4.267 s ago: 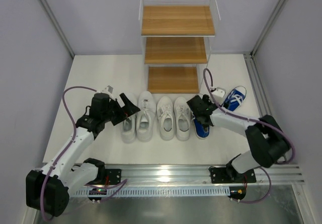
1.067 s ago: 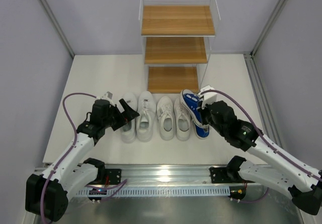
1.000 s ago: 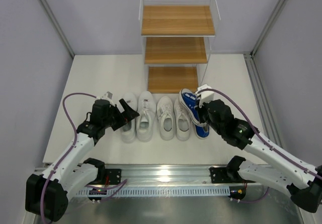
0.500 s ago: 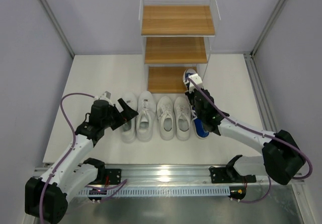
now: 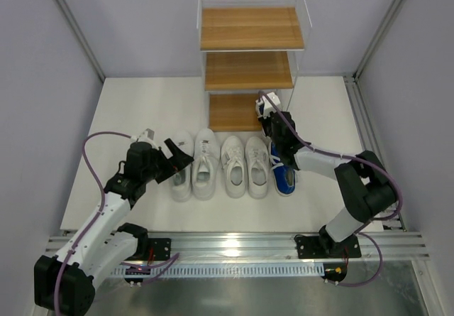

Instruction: Place and organize the shoes onto the shoe shelf

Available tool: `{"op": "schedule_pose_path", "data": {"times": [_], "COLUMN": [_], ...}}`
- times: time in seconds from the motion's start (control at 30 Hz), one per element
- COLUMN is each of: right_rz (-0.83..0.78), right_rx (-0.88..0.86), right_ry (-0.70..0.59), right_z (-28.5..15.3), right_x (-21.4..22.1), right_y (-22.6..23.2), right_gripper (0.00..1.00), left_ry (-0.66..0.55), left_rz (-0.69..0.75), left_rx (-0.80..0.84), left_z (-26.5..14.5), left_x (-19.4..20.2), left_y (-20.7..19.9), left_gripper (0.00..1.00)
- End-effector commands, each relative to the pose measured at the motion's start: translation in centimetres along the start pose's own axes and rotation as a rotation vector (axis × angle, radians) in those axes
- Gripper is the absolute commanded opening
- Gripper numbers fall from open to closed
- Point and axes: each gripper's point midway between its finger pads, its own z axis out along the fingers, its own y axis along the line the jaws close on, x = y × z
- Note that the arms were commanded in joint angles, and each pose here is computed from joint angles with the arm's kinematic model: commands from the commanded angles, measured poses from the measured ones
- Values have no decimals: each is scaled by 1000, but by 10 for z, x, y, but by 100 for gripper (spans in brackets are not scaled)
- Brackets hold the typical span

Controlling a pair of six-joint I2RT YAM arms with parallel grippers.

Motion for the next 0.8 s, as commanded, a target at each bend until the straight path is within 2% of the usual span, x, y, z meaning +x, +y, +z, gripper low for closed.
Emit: {"op": "schedule_pose_path", "data": {"times": [0.0,0.2,0.5,0.77], "right_rz": [54,27,-73,-92], "right_rx": [29,82,213,184], "right_ry": [-250,-265,-199,-121], "right_z": [17,42,75,92], "right_x": [-83,-84,-54,-47], "right_y": [-10,-12,-25,-19], "right_gripper": [4,4,4,4], "left_ry": [-41,-34,-34,-33], "left_rz": [10,13,21,21], "left_rx": [-15,-28,-42,-50], "left_z": [-1,-1,-2,-2], "left_x": [-6,-4,-3,-3], "left_y": [4,8,11,12], "left_gripper": [100,100,100,99]}}
